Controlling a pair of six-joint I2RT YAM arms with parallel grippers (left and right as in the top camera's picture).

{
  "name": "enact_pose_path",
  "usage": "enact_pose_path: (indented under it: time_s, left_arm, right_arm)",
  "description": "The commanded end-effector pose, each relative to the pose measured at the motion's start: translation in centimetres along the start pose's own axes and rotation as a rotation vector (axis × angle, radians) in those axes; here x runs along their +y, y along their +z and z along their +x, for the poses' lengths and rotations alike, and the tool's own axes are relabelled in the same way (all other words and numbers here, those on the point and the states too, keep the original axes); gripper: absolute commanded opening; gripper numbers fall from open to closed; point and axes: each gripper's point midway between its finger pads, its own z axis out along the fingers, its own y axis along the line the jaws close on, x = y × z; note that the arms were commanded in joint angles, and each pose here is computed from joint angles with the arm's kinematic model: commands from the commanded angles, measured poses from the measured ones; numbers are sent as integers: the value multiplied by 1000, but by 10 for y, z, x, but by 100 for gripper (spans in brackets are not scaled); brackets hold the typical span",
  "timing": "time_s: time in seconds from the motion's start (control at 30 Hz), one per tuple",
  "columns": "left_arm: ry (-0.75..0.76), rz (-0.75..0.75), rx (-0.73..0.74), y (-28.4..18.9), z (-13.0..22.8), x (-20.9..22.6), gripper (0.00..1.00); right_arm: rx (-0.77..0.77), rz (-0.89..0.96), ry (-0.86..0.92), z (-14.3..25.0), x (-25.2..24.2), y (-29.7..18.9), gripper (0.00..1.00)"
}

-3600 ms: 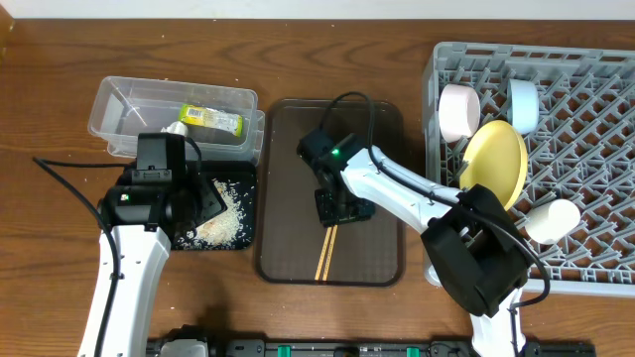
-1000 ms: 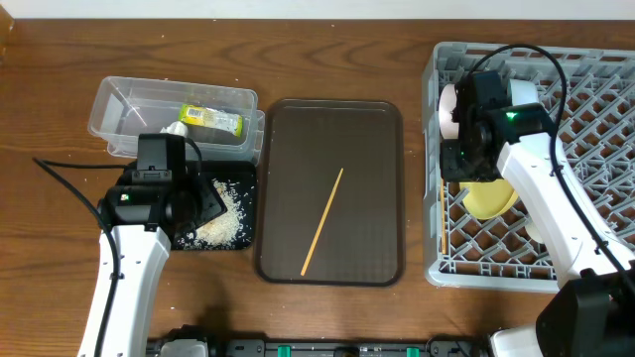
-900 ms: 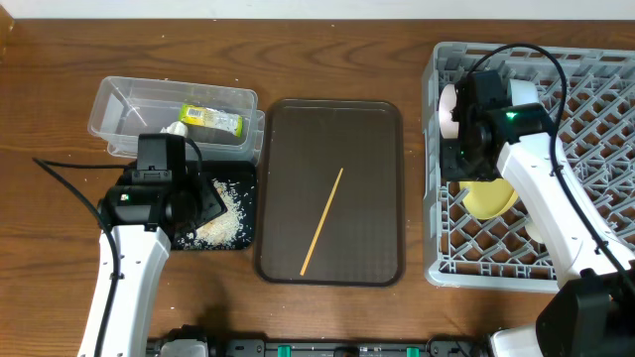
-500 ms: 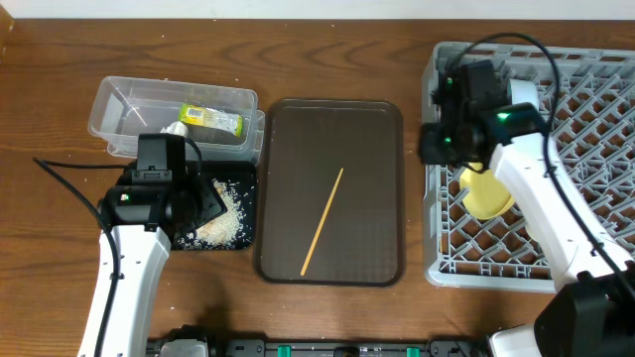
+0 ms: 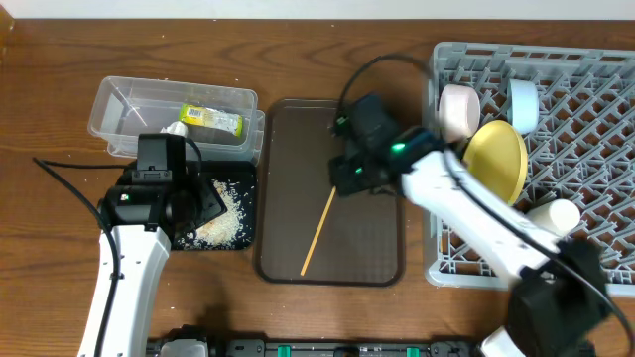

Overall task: Sort waste into correct bins and load items into the dishwasher rack
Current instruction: 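Reach right gripper to the remaining chopstick and grasp it, then carry the second chopstick with right gripper into the rack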

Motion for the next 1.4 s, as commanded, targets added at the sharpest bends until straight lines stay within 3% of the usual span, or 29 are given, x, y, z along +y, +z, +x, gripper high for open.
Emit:
enact_pose_path:
  time_s: [0.0,0.37,0.5,0.77,0.87,1.17,1.37]
  left_arm:
    - [-14,-8,1,0,1,3,60]
    - [-14,-10,4,1,1,3,60]
    - [-14,-10,5,0,1,3,60]
    - [-14,-10,5,1,1,3,60]
    - [-14,-10,5,0,1,3,60]
    - [-14,-10,5,1,1,3,60]
    - [-14,-10,5,1,1,3,60]
  right_arm:
    - [68,28,69,15,13,28,47]
    - [236,131,125,64,18,93,44]
    - [260,183,127,71,6,99,27]
    - [248,223,146,65,-8,89,9]
    - [215,213,172,53,-16,75,3]
    - [33,153,150,7,-41,-5,1]
    - [-60,175,105,-2,-81,-71,1]
